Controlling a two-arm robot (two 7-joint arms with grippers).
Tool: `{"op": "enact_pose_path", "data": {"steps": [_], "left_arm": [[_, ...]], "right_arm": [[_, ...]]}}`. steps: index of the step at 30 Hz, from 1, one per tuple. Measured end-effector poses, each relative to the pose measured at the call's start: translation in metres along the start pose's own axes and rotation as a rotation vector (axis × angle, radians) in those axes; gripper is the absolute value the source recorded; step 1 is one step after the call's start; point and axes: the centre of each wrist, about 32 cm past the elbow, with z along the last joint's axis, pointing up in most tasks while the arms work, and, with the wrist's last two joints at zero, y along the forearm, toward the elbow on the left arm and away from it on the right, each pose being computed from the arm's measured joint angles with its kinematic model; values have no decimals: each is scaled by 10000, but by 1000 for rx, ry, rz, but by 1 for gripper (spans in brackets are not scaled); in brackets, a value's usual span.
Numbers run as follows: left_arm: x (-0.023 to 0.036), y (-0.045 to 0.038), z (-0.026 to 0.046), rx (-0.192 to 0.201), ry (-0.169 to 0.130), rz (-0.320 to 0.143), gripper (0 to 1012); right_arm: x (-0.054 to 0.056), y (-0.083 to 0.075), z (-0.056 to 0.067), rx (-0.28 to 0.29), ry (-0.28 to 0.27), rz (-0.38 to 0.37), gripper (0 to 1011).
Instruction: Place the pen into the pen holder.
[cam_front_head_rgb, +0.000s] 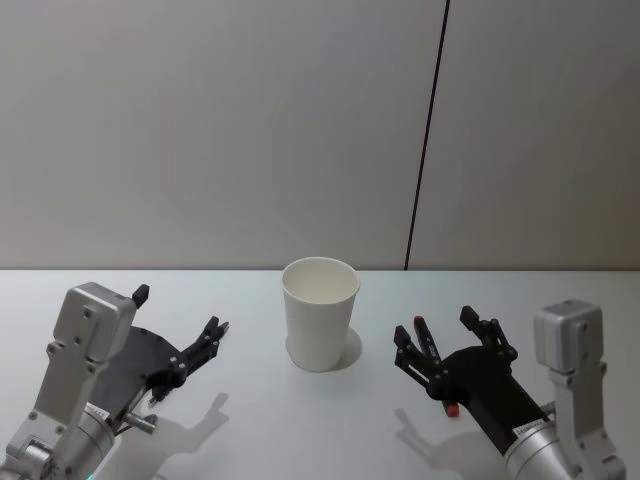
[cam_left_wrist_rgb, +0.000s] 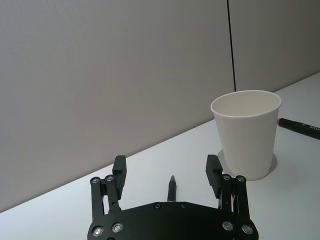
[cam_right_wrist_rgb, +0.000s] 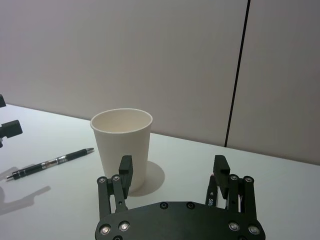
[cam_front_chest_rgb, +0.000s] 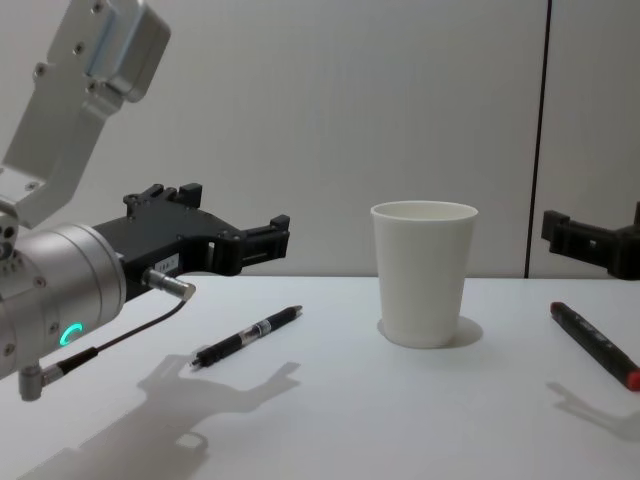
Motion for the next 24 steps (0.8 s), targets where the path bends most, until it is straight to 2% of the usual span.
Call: {"op": "enact_pose_path", "data": {"steps": [9, 24], "left_arm": [[0, 0, 0, 0, 0, 0, 1000], [0, 0, 0, 0, 0, 0, 1000]], "right_arm": [[15, 85, 126, -51, 12, -31, 1001], [83, 381, 499, -233, 63, -144, 1001]]}}
